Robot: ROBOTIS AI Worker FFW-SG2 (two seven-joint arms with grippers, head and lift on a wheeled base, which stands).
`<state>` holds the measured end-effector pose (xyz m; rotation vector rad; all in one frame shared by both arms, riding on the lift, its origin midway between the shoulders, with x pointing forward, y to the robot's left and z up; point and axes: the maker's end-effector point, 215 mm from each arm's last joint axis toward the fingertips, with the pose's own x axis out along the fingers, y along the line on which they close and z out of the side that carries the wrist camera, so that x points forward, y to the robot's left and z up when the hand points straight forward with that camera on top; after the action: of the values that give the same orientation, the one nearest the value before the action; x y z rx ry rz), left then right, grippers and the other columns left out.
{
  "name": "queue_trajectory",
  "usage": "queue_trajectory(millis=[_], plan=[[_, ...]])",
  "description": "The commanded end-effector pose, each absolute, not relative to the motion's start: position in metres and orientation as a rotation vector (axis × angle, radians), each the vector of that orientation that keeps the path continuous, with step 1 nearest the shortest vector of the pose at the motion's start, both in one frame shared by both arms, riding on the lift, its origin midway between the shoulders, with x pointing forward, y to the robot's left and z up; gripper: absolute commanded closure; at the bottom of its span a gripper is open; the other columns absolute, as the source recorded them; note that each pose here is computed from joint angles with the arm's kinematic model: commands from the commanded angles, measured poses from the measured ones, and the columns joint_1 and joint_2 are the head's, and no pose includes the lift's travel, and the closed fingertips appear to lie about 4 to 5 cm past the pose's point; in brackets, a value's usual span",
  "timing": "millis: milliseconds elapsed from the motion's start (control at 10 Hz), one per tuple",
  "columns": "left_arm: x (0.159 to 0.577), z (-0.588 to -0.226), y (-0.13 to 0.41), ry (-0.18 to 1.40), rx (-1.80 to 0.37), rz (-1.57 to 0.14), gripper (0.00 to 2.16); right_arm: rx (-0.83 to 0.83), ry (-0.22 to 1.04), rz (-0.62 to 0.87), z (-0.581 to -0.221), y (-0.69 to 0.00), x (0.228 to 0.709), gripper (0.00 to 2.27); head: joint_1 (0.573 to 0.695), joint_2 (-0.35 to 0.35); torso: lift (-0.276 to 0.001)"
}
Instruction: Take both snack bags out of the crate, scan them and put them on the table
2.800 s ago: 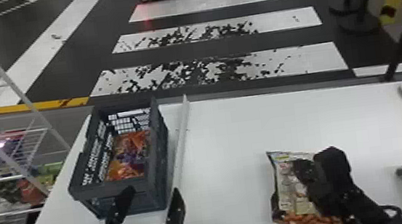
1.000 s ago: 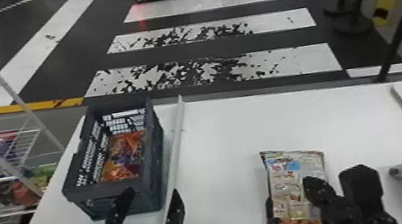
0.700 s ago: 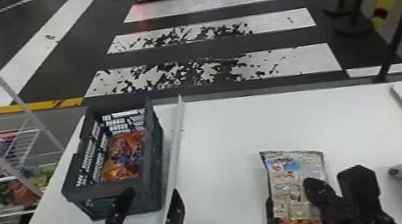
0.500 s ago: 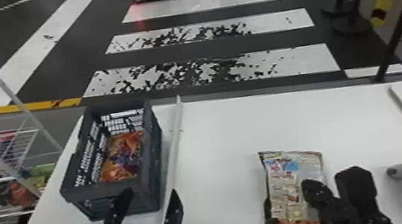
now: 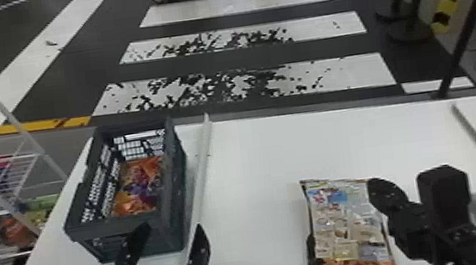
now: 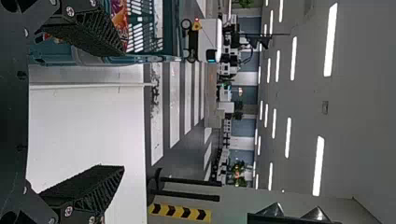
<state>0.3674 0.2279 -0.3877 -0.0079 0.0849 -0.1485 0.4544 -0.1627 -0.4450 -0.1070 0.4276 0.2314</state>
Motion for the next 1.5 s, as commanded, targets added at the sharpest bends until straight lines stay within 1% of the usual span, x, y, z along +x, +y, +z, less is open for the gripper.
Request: queue_trajectory(millis=[0, 100, 200, 300, 400, 500, 800, 1100, 1400], plan=[[0.367, -0.387, 0.229, 0.084, -0.006, -0.147, 0.14, -0.097, 0.418, 0.155, -0.44, -0.196, 0.458, 1.58, 0.695, 0.103, -0.093], [0.367, -0.386, 0.229, 0.083, -0.007, -0.148, 0.14, -0.066, 0.411, 0.118, -0.436, -0.217, 0.454, 1.03, 0.695, 0.072, -0.093], [0.368, -0.384, 0.227, 0.077, -0.009, -0.148, 0.14, -0.063, 0.405, 0.087, -0.434, -0.236, 0.452, 0.37, 0.695, 0.041, -0.093], [0.367, -0.381, 0.226, 0.068, -0.011, -0.149, 0.14, -0.067, 0.41, 0.063, -0.432, -0.253, 0.448, 0.14, 0.695, 0.011, -0.093], [0.367, -0.382, 0.227, 0.071, -0.012, -0.148, 0.14, -0.062, 0.41, 0.047, -0.429, -0.265, 0.446, 0.11, 0.695, -0.016, -0.093], [0.366, -0.383, 0.226, 0.071, -0.013, -0.149, 0.14, -0.072, 0.43, 0.031, -0.433, -0.277, 0.44, 0.11, 0.695, -0.041, -0.093], [0.366, -0.381, 0.223, 0.068, -0.01, -0.156, 0.15, -0.09, 0.451, -0.021, -0.436, -0.31, 0.428, 0.11, 0.695, -0.095, -0.093], [0.366, -0.382, 0.222, 0.07, -0.009, -0.159, 0.15, -0.104, 0.51, -0.016, -0.454, -0.319, 0.417, 0.1, 0.695, -0.131, -0.093], [0.364, -0.386, 0.222, 0.078, -0.007, -0.159, 0.15, -0.111, 0.558, -0.029, -0.481, -0.339, 0.418, 0.1, 0.695, -0.145, -0.093]])
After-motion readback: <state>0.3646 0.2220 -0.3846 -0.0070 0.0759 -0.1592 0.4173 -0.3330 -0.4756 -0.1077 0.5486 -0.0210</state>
